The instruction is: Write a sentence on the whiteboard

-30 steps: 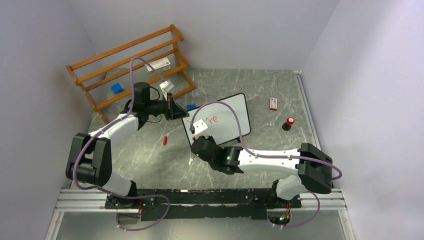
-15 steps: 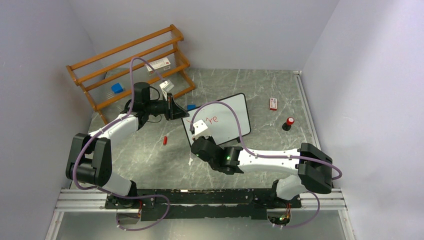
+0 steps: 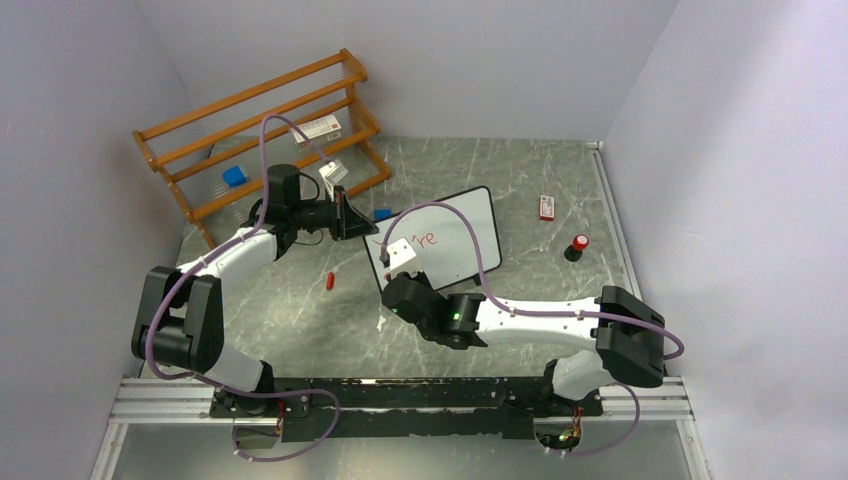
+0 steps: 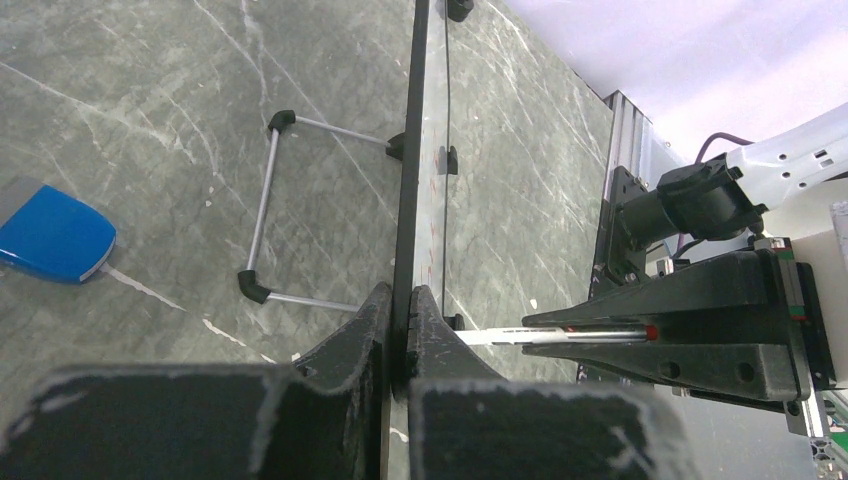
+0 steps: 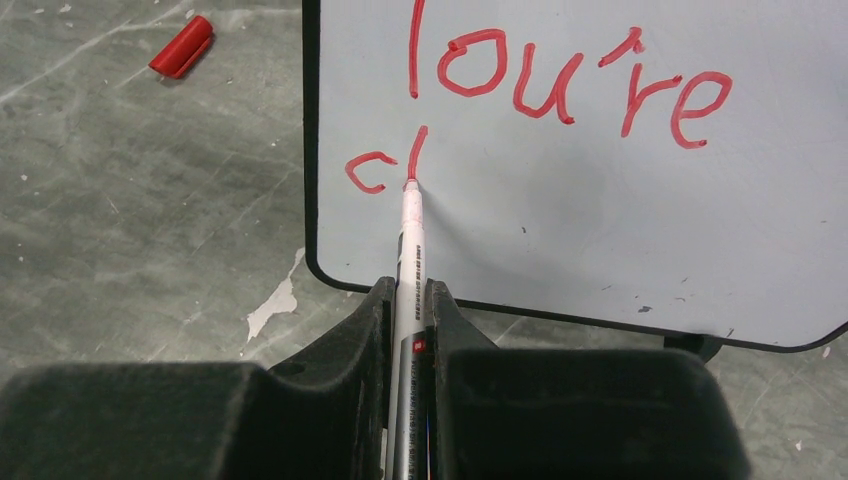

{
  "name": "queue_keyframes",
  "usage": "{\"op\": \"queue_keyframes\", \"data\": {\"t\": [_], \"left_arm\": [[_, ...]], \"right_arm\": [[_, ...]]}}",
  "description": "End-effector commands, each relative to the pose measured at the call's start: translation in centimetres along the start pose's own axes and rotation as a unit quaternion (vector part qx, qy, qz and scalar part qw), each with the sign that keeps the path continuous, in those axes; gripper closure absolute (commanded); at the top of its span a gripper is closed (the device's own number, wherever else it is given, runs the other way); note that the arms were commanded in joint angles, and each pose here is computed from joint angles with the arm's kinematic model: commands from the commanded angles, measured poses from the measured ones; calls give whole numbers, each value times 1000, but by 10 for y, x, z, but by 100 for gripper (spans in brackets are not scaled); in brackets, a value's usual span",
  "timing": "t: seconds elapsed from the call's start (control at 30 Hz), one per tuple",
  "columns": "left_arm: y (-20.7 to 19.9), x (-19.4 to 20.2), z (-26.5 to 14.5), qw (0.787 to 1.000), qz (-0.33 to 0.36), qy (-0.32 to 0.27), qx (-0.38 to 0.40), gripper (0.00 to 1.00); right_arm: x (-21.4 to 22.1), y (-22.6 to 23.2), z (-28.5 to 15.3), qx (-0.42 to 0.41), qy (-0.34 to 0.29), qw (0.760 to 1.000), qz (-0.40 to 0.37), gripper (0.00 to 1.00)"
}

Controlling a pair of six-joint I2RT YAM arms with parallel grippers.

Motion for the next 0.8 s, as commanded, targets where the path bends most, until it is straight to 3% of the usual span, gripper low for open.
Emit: {"op": "queue_keyframes", "data": {"t": [0.0, 0.77], "left_arm": [[19, 30, 7, 998, -27, 33, -35, 95], [20, 30, 7, 998, -27, 34, -37, 95]], "right_arm": [[-10, -7, 0, 26, -22, 999, 16, 100], [2, -14, -1, 42, -5, 999, 23, 100]]}}
Point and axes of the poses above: each gripper's point midway between its finger pads, its own z axis out along the fingers, its own y axis along the line the jaws close on, x = y × z, the point moved 3 cm from there along -z, back along the fingers, and after that the axes turned 8 degrees about -z, right-handed, at the moved point
